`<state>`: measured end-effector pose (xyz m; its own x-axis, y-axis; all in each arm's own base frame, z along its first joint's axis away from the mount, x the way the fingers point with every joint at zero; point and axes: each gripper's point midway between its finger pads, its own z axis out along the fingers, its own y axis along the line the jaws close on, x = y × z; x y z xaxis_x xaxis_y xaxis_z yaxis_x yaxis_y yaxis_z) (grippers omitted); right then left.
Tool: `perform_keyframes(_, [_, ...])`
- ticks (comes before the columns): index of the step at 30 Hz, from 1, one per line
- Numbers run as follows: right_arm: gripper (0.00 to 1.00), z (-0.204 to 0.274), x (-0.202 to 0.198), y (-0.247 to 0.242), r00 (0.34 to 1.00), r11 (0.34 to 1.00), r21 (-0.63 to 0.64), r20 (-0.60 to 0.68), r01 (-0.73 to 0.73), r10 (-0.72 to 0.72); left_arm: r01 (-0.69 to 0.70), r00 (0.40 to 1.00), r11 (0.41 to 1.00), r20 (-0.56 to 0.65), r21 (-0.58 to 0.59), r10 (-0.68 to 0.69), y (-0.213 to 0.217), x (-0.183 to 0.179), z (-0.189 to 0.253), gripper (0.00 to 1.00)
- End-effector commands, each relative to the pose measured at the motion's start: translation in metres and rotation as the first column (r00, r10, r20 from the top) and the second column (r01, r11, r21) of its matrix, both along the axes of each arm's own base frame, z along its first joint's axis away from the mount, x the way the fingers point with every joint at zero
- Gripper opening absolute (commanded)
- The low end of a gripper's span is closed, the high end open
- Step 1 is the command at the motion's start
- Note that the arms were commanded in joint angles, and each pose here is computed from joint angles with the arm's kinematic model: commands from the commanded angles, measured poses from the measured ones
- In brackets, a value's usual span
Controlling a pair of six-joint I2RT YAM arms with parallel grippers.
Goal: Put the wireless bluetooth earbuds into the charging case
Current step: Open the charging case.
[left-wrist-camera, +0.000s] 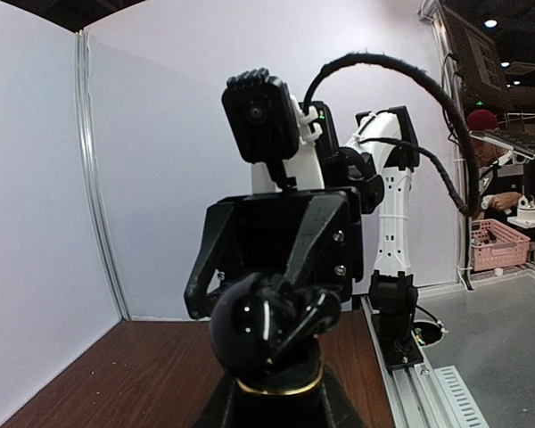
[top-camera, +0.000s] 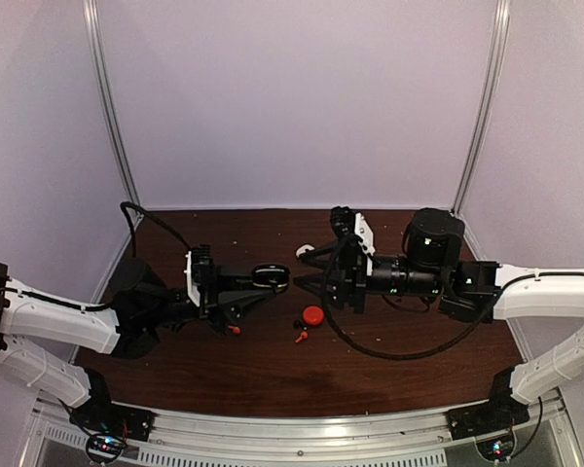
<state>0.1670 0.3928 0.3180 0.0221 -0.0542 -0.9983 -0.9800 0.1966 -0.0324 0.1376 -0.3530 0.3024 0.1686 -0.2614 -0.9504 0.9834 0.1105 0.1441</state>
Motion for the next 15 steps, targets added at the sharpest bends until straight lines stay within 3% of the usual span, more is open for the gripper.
perform_keyframes(1, [0.47,0.0143,-0.0012,0.0021,1.0,0.999,0.031,0.011,-0.018,0.017,0.018,0.999,0.999,0.029,-0.041,-0.017,-0.0007,-0.0003,0.0155,0.0])
perform_keyframes(15, [0.48,0.0211,-0.0089,0.0056,0.998,0.996,0.057,0.007,-0.069,0.069,0.014,1.0,0.999,0.021,-0.036,-0.013,-0.002,0.0013,0.0134,0.0])
